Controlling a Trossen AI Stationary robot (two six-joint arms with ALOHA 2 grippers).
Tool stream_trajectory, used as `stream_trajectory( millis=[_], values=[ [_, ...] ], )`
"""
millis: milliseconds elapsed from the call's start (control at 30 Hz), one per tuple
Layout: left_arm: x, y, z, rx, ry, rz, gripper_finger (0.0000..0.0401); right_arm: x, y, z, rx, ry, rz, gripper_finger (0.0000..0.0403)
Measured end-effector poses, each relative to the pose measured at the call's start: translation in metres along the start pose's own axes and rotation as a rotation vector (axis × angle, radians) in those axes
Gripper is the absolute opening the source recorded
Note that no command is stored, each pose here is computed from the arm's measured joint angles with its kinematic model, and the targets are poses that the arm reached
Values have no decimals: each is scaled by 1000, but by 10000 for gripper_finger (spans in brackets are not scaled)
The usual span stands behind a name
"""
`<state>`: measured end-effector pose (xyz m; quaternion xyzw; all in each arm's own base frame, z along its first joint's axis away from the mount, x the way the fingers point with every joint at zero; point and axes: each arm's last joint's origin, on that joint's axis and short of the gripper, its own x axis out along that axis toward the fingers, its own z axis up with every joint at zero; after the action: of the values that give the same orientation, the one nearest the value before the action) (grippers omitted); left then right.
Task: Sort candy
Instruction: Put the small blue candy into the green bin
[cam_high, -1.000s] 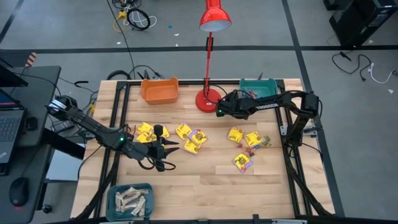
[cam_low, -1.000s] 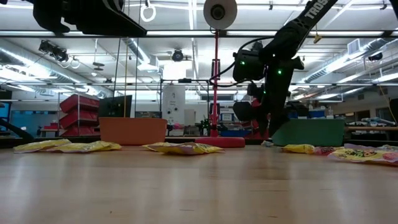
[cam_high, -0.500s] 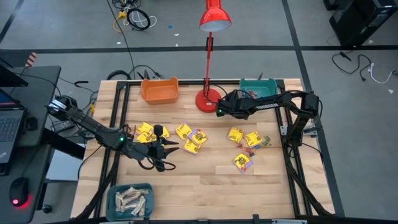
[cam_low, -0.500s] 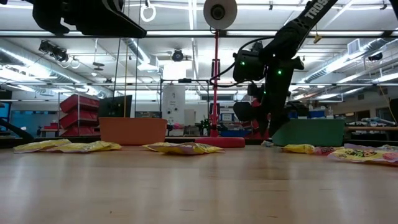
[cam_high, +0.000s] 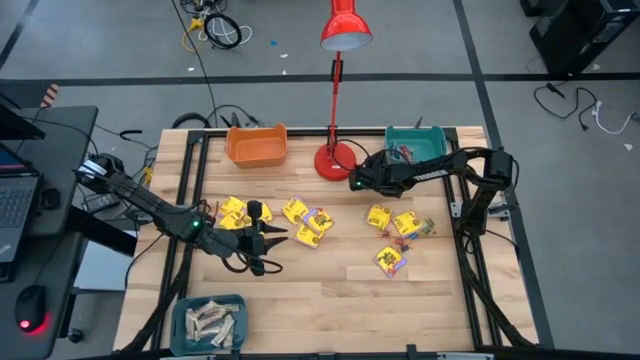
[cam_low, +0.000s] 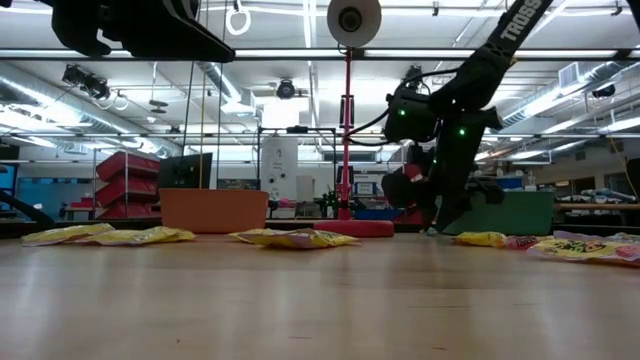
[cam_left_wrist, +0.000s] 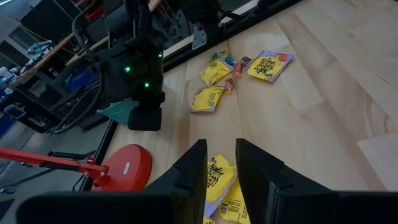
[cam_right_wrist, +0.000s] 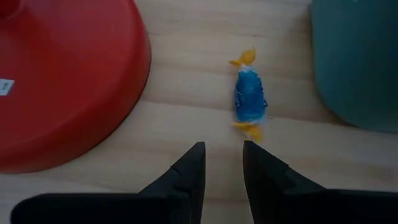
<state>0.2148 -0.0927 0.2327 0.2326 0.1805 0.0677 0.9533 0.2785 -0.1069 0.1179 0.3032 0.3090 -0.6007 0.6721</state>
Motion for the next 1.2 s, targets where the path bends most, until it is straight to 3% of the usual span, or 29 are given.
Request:
stream_trajectory(
  millis=[1200],
  values=[
    [0, -1, -4, 18, 31, -8, 88, 6, -4, -5, -35, -56, -43, 92]
  ],
)
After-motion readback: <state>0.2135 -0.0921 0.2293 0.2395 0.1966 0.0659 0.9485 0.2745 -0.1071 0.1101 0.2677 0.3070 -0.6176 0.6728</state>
